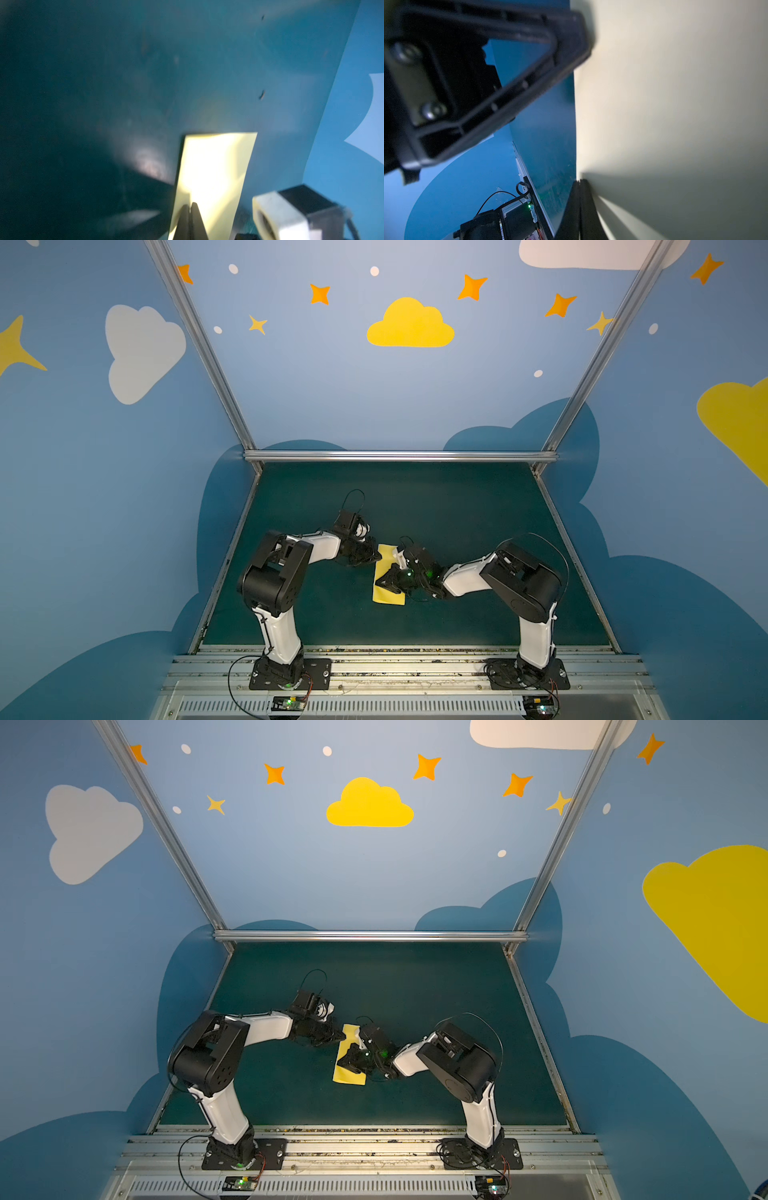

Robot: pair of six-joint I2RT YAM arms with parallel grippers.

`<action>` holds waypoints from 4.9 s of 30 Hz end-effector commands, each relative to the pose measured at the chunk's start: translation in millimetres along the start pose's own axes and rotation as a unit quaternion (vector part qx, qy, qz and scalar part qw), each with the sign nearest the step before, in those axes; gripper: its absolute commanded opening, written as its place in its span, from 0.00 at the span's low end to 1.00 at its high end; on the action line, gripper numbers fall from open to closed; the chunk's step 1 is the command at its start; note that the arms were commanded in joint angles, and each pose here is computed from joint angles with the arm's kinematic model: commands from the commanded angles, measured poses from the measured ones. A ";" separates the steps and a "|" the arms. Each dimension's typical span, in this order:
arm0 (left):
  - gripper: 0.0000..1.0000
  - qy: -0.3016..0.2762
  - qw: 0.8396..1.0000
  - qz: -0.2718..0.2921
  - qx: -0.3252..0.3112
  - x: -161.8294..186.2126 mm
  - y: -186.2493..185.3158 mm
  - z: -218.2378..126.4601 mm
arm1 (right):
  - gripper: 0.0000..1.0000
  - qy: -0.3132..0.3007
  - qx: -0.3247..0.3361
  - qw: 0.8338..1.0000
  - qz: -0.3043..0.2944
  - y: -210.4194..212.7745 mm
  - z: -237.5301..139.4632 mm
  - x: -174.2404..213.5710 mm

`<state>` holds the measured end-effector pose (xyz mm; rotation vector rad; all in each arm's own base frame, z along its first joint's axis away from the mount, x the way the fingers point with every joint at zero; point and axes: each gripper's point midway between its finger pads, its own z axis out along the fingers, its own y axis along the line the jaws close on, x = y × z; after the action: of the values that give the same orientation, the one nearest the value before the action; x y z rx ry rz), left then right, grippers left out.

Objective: Fold a paper plane with a square sheet of paper (fold left side to right side)

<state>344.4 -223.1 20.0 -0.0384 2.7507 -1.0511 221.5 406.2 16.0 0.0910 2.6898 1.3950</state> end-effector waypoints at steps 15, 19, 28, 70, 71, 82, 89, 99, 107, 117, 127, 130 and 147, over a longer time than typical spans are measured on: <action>0.04 -0.029 0.999 0.032 0.013 -40.9 -20.8 -31.7 | 0.00 0.026 0.106 0.993 0.038 -68.6 -2.8 23.6; 0.04 -0.020 0.998 0.044 0.025 -27.0 -33.8 -30.0 | 0.00 0.028 0.103 0.994 0.039 -68.5 -1.2 23.9; 0.04 0.006 1.000 0.029 0.002 -5.6 -10.2 -8.1 | 0.00 0.027 0.092 0.995 0.036 -61.1 -0.6 21.8; 0.04 0.027 0.998 0.011 -0.046 19.4 24.9 7.8 | 0.00 0.018 0.017 1.000 0.018 -17.9 19.4 -21.4; 0.04 0.027 0.999 0.011 -0.046 19.0 24.6 7.9 | 0.00 0.022 0.020 0.999 0.018 -20.1 19.2 -17.0; 0.04 0.024 0.999 0.014 -0.046 18.4 23.1 5.5 | 0.00 0.035 0.047 0.998 0.020 -40.8 11.5 14.0; 0.04 0.024 0.999 0.015 -0.045 18.9 23.0 5.1 | 0.00 0.039 0.069 0.997 0.020 -52.5 6.1 30.0; 0.04 0.023 0.999 0.015 -0.045 18.6 22.3 4.5 | 0.00 0.039 0.082 0.995 0.027 -66.7 -0.8 46.5; 0.04 0.021 0.999 0.016 -0.044 17.8 21.0 2.3 | 0.00 0.059 0.090 0.994 0.019 -69.4 1.0 68.1; 0.04 0.017 0.999 0.018 -0.042 17.2 18.5 -0.3 | 0.00 0.080 0.126 0.988 0.024 -97.9 -11.6 101.8; 0.04 0.011 0.999 0.015 -0.042 17.2 17.5 -3.0 | 0.00 0.099 0.139 0.985 0.013 -96.3 -28.5 112.7; 0.04 0.008 0.999 0.010 -0.039 18.1 17.0 -3.7 | 0.00 0.096 0.123 0.988 0.008 -84.4 -34.0 108.0; 0.04 -0.056 0.997 -0.045 -0.004 21.0 -2.6 -27.0 | 0.07 -0.024 0.129 0.991 -0.026 -36.2 -131.0 9.8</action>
<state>313.6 -207.8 23.7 -0.1897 2.7206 -1.0166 197.5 301.1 66.6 0.0855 2.7403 1.1381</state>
